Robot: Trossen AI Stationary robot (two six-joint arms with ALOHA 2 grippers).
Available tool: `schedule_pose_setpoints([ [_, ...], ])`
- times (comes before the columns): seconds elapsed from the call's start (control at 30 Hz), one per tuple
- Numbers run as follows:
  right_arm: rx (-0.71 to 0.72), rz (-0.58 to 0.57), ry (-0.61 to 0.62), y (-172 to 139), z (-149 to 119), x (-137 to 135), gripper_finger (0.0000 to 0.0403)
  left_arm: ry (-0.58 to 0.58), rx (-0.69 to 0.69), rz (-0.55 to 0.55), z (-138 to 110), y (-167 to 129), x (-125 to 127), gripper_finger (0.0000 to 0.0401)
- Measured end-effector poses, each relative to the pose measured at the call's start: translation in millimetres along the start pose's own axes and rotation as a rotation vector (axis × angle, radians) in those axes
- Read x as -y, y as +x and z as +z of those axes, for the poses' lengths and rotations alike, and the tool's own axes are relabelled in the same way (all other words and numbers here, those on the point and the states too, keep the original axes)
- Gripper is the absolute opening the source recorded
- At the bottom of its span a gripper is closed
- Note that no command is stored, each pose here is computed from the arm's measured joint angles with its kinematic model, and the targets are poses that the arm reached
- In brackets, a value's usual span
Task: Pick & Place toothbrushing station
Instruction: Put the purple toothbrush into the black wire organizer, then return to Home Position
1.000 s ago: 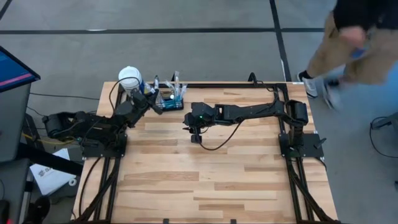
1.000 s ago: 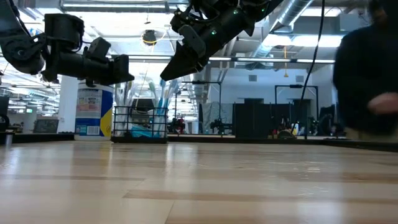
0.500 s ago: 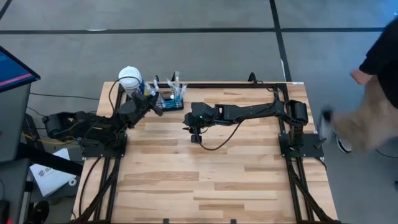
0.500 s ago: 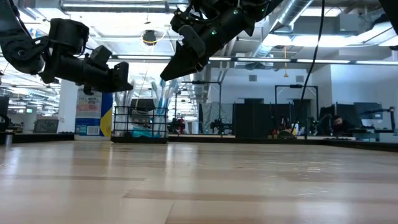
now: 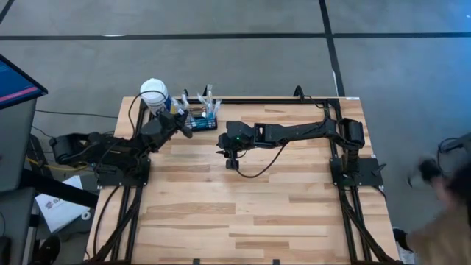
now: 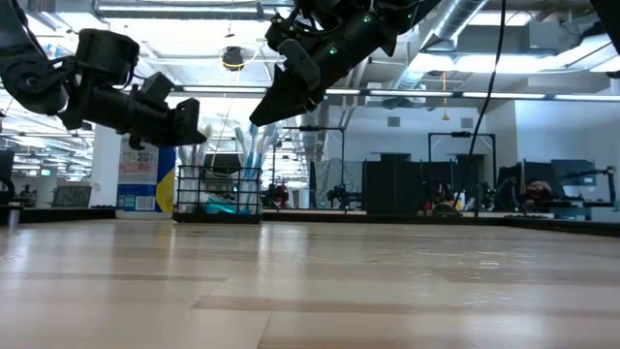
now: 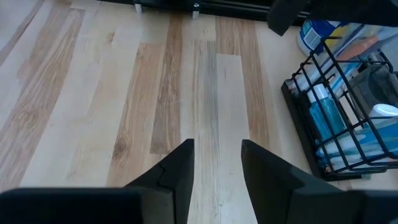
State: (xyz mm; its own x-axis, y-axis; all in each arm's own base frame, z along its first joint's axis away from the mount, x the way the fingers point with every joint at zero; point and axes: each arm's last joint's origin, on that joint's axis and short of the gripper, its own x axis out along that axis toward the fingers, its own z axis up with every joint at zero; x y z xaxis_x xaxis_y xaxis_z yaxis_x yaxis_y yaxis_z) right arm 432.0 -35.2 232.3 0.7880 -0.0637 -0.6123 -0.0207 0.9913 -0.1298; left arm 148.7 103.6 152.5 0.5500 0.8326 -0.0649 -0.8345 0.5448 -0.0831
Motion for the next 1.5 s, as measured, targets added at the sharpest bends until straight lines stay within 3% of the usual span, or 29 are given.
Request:
schedule_pose_setpoints([
  [0.27, -0.001, 0.000, 0.000, 0, 0, 0, 0.0123, -0.005, 0.017, -0.002, 3, -1, 0, 0.0063],
  [0.67, -0.001, -0.004, 0.004, 0, -1, 3, 0.0123, -0.007, 0.022, -0.014, 3, -1, 0, 0.0161],
  [0.9, -0.001, -0.005, 0.004, 0, -1, 3, 0.0123, -0.040, 0.092, -0.025, 15, -5, 0, 0.0207],
  [1.23, 0.000, -0.010, 0.006, -2, 0, 6, 0.0121, -0.106, 0.238, -0.075, 39, -21, 1, 0.0233],
  [1.5, 0.051, -0.019, -0.018, -46, 20, 9, 0.0095, -0.020, 0.340, -0.171, 54, -41, 12, 0.0233],
])
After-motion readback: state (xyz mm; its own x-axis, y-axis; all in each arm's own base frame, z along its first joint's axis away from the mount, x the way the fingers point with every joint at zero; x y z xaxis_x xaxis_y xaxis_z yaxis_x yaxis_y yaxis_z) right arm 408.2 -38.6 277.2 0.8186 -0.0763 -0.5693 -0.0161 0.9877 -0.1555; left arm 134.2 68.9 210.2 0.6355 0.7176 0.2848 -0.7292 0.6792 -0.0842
